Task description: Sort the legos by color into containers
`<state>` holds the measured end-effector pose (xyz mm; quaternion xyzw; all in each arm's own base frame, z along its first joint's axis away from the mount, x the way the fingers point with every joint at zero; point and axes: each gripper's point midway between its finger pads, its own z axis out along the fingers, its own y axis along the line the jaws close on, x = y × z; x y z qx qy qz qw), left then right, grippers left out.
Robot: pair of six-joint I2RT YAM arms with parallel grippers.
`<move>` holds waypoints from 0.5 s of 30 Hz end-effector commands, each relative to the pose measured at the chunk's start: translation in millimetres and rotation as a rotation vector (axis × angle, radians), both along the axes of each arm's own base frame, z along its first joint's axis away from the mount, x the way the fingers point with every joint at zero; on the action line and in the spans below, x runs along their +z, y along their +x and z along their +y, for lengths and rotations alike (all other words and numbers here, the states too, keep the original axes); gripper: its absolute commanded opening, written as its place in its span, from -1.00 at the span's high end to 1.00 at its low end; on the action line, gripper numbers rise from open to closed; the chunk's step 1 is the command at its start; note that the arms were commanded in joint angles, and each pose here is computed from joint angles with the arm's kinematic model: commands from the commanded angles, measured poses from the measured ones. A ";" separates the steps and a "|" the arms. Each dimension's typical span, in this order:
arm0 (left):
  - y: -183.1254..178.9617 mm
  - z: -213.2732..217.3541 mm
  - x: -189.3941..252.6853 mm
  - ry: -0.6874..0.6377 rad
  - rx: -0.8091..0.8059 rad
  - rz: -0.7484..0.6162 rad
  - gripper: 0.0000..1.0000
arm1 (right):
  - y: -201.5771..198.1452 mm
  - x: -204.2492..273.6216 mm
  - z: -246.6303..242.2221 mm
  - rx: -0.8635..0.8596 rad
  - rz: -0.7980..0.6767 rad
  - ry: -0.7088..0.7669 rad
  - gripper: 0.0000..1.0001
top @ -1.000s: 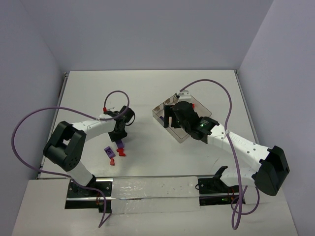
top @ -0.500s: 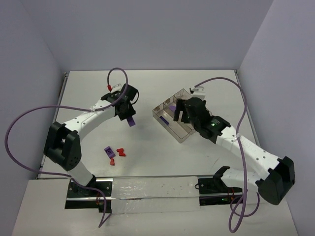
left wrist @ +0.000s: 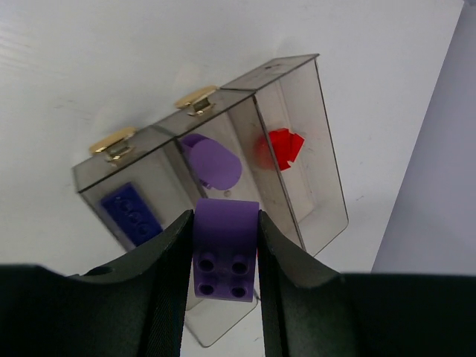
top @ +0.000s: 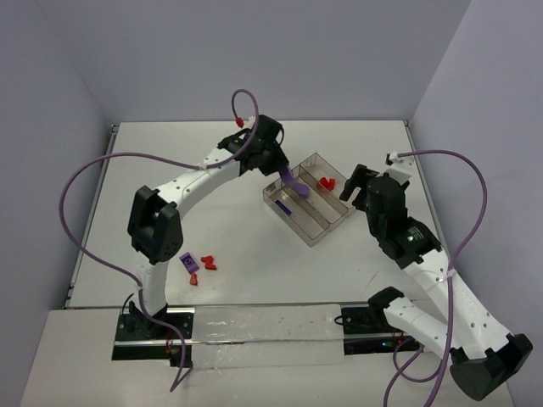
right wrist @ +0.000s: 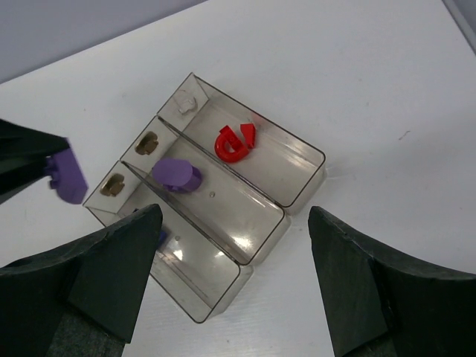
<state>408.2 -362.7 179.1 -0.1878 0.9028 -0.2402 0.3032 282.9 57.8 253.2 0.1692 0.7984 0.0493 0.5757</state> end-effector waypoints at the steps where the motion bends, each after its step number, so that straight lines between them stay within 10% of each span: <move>1: 7.7 -48.6 21.3 -0.123 -0.051 -0.034 0.55 | -7.2 4.2 -15.1 -0.059 -0.018 -0.011 -0.74; 15: 7.7 -125.3 -20.5 -0.196 -0.141 -0.012 0.41 | -16.6 -1.2 -14.3 -0.035 0.007 -0.002 -0.74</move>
